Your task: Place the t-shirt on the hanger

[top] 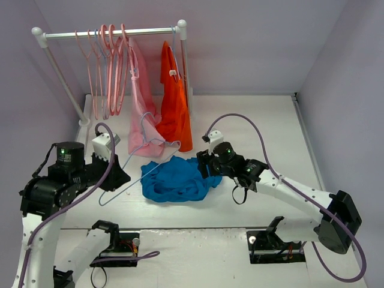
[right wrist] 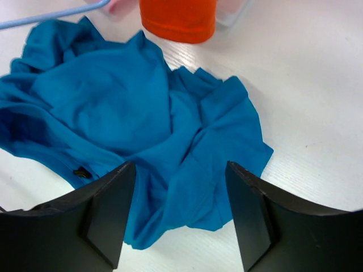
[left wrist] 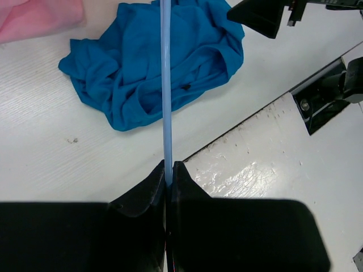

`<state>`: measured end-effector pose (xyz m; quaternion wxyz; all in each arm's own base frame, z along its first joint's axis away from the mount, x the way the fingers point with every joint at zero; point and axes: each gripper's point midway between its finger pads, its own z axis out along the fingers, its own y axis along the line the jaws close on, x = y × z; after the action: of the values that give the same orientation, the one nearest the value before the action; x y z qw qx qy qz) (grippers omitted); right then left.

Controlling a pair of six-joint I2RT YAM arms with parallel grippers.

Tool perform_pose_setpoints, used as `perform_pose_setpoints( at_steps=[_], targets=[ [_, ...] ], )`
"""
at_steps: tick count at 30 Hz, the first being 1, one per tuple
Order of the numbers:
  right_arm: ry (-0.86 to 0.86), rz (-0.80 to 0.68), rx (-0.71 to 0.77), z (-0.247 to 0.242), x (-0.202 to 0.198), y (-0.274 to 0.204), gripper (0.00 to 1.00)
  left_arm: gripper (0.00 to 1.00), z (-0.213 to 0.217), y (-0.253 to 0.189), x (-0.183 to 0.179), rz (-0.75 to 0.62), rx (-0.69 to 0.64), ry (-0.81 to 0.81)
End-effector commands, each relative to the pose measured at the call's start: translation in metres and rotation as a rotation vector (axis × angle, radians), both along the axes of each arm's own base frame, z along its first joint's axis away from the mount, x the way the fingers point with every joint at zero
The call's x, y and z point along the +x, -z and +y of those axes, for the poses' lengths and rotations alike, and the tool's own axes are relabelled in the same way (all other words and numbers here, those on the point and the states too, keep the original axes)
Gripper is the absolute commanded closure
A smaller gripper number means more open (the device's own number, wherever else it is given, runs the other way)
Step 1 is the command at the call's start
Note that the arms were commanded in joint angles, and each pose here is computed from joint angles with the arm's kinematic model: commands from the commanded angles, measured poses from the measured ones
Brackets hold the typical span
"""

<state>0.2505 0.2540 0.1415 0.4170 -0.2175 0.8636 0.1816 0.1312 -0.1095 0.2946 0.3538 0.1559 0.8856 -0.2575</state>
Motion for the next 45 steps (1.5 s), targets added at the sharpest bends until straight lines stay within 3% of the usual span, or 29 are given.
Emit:
perform_pose_setpoints(
  at_steps=[1, 11, 21, 38, 45],
  targets=[
    [0.031, -0.013, 0.030, 0.001, 0.005, 0.000, 0.43, 1.00, -0.016, -0.022, 0.013, -0.087, -0.039, 0.109],
    [-0.067, -0.017, -0.033, 0.022, -0.023, 0.006, 0.45, 1.00, -0.011, -0.003, 0.031, -0.069, 0.023, 0.102],
    [0.182, -0.009, -0.056, 0.013, -0.038, 0.018, 0.44, 1.00, -0.005, -0.011, 0.050, -0.114, 0.028, 0.009],
    [0.420, -0.002, -0.157, 0.010, -0.049, 0.045, 0.40, 1.00, -0.004, -0.005, 0.052, -0.116, 0.017, -0.030],
    [0.461, -0.005, -0.209, -0.001, -0.049, 0.054, 0.47, 1.00, -0.013, -0.006, 0.047, -0.128, -0.007, 0.025]
  ],
)
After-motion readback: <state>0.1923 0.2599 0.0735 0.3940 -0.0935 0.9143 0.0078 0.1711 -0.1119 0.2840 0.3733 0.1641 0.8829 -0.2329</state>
